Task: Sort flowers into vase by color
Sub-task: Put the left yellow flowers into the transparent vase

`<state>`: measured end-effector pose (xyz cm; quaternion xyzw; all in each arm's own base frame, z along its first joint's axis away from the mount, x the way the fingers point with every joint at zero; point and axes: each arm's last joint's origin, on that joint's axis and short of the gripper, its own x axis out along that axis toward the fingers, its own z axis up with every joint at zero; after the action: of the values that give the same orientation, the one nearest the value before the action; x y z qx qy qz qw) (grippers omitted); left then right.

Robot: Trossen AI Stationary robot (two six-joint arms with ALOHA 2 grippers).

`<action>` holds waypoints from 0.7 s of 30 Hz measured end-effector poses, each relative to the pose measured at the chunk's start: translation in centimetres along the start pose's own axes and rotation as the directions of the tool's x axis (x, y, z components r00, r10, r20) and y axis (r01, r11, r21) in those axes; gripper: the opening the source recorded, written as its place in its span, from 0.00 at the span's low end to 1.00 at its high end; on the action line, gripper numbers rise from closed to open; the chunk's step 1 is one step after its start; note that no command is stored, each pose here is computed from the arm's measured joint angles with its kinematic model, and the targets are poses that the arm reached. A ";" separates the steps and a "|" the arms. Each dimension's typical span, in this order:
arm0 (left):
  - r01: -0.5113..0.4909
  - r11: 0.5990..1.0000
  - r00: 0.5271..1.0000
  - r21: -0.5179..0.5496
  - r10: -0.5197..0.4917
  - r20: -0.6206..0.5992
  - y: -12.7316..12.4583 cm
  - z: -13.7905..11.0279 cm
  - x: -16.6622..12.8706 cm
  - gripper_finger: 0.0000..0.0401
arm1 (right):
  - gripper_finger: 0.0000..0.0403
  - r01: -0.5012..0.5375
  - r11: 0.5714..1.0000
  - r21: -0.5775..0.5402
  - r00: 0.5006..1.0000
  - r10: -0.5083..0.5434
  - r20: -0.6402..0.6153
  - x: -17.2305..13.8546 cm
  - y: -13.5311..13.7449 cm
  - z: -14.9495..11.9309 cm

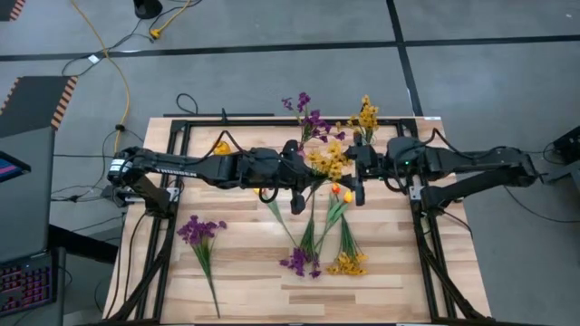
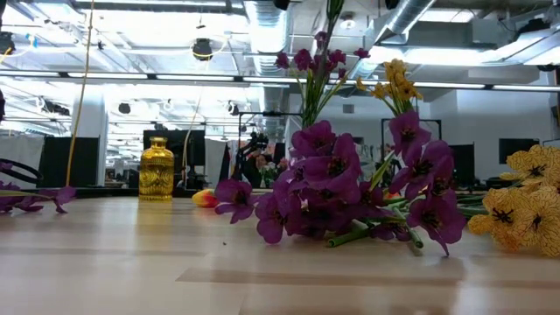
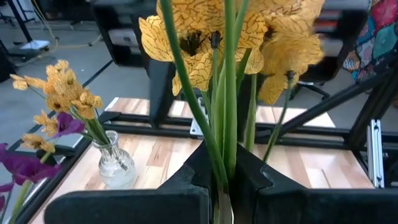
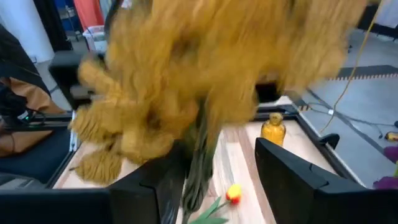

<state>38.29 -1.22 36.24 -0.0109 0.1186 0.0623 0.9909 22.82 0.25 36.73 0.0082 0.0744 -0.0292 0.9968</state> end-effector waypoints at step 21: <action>0.003 1.000 1.000 0.013 -0.003 -0.008 -0.1 -0.1 0.0 0.03 | 0.54 -0.009 0.999 -0.051 0.993 0.014 0.114 2.7 0.5 0.3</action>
<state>38.26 -1.32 36.14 -0.0050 0.1227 0.0601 0.9906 25.59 0.60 36.61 -0.0183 0.0177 -0.0220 0.9994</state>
